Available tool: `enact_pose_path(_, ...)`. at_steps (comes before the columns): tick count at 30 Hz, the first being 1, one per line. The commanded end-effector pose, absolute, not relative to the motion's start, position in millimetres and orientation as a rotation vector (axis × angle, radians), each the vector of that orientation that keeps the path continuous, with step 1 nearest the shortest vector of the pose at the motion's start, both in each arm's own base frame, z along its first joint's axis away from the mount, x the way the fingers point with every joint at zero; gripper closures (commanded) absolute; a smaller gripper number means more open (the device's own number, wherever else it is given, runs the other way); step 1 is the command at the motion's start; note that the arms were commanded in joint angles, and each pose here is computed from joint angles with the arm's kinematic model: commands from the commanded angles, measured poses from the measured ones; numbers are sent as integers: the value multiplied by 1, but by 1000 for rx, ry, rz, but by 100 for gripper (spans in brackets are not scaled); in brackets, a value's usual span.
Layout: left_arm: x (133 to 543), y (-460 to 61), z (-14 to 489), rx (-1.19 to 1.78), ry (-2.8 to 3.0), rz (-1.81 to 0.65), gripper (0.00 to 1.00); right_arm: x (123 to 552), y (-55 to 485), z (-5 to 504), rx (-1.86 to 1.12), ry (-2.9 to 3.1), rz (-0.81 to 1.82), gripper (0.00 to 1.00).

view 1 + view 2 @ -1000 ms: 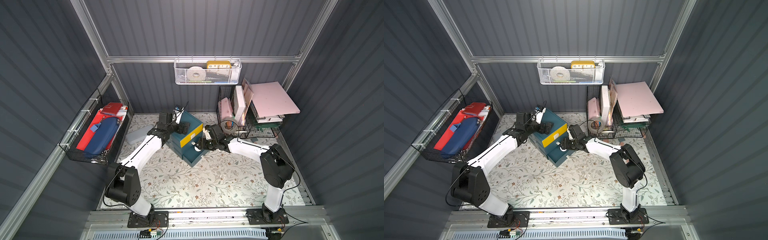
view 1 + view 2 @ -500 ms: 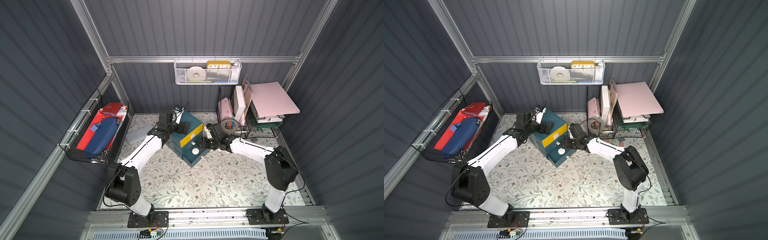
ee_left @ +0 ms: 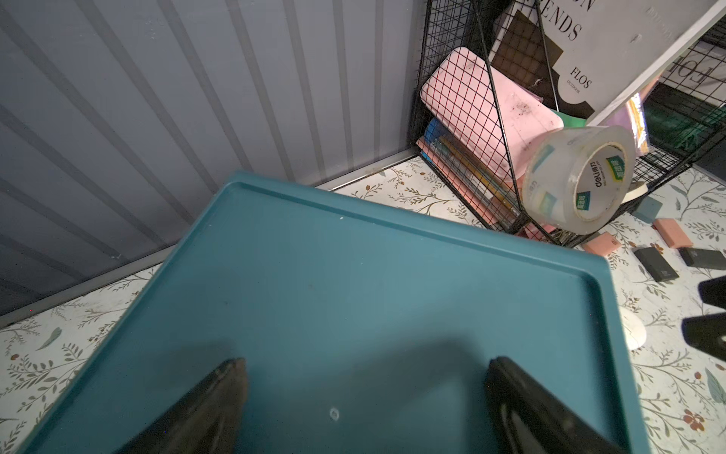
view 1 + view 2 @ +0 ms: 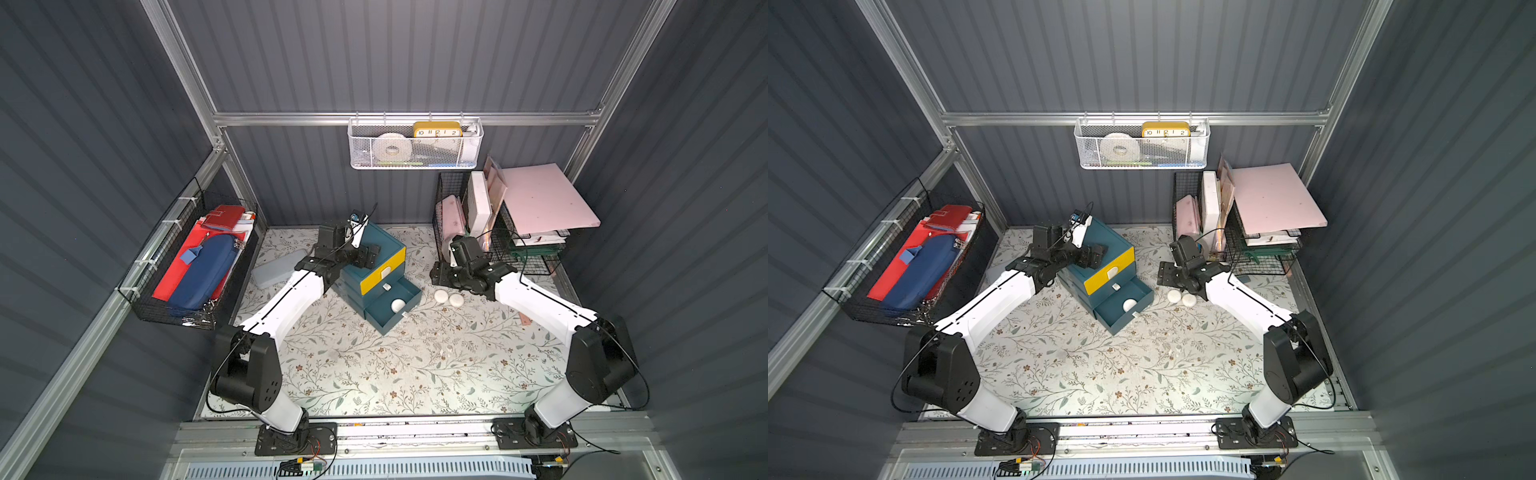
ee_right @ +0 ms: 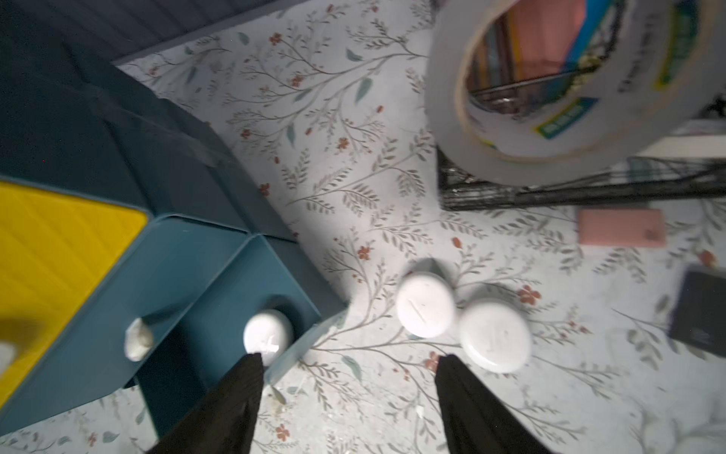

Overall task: Put the bluetooth earphones in the drawer according to color
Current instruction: Place the bluetooth earphone in the drawer, then pick up the Bluetooth earphone from the center of the board.

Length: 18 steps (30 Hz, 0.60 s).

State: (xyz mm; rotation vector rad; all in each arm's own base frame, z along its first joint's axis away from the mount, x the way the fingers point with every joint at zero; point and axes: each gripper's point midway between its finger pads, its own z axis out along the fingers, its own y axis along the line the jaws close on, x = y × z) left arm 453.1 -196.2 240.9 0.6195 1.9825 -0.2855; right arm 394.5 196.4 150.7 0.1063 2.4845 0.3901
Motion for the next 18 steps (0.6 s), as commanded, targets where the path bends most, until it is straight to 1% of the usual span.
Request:
enact_pose_path(1,423,-190,166,714,2244,-262,1,383,168,131,144,2565,235,26)
enact_pose_path(12,423,-190,163,714,2250,-262,0,383,142,79,261,2718,115,26)
enact_pose_path(18,423,-190,163,716,2250,-258,1,386,133,62,316,2746,78,26)
